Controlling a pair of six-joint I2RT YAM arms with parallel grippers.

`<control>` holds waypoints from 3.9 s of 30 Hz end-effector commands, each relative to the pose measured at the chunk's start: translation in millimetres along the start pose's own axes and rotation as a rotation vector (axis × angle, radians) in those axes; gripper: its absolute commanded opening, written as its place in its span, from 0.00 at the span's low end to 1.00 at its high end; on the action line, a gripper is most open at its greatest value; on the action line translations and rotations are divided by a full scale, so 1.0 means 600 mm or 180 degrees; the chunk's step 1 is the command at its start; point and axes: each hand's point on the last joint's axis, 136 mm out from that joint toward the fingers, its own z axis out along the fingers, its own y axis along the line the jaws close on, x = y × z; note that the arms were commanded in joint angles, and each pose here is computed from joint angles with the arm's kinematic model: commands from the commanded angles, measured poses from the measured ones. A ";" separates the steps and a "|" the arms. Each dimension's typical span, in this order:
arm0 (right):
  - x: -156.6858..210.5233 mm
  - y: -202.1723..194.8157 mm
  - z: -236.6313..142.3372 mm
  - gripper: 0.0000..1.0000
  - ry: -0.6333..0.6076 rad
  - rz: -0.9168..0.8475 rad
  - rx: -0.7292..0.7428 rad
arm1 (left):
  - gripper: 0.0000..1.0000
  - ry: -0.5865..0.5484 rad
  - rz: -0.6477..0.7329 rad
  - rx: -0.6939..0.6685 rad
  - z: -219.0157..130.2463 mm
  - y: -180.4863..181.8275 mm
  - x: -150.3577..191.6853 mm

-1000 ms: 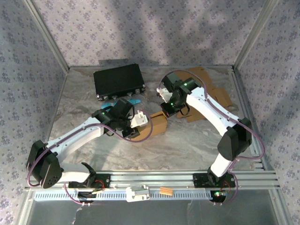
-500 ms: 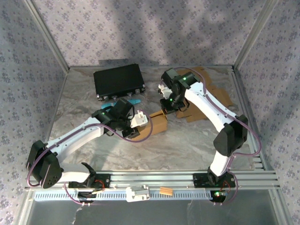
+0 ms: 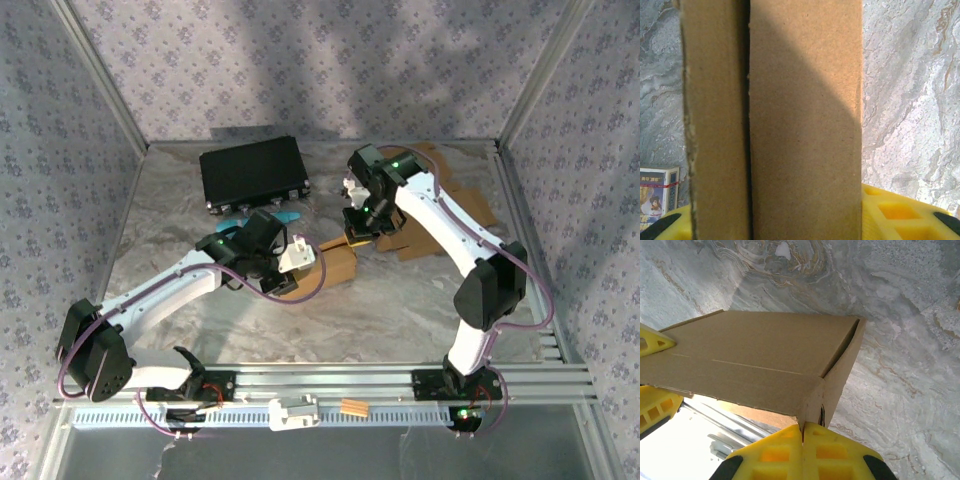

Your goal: Fold the paper box

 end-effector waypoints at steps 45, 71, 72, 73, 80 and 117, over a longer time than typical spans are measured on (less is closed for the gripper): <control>0.003 -0.010 0.026 0.00 -0.0621 -0.0175 0.0364 | 0.60 -0.0578 -0.1170 -0.0774 -0.110 0.072 -0.022; -0.008 -0.005 0.038 0.00 -0.0519 -0.0140 0.0402 | 0.41 -0.0074 -0.1633 -0.1045 -0.125 0.082 0.054; -0.010 -0.004 0.037 0.00 -0.0527 -0.0140 0.0395 | 0.39 -0.0065 -0.1617 -0.1052 -0.124 0.083 0.054; -0.011 -0.005 0.036 0.00 -0.0529 -0.0133 0.0396 | 0.37 -0.0065 -0.1604 -0.1062 -0.124 0.085 0.054; -0.013 -0.005 0.036 0.00 -0.0520 -0.0126 0.0393 | 0.12 -0.0069 -0.1569 -0.0934 -0.118 0.078 0.049; -0.027 0.007 0.053 0.00 -0.0557 0.0048 0.0387 | 0.00 0.0087 -0.3352 -0.0384 -0.105 0.072 -0.012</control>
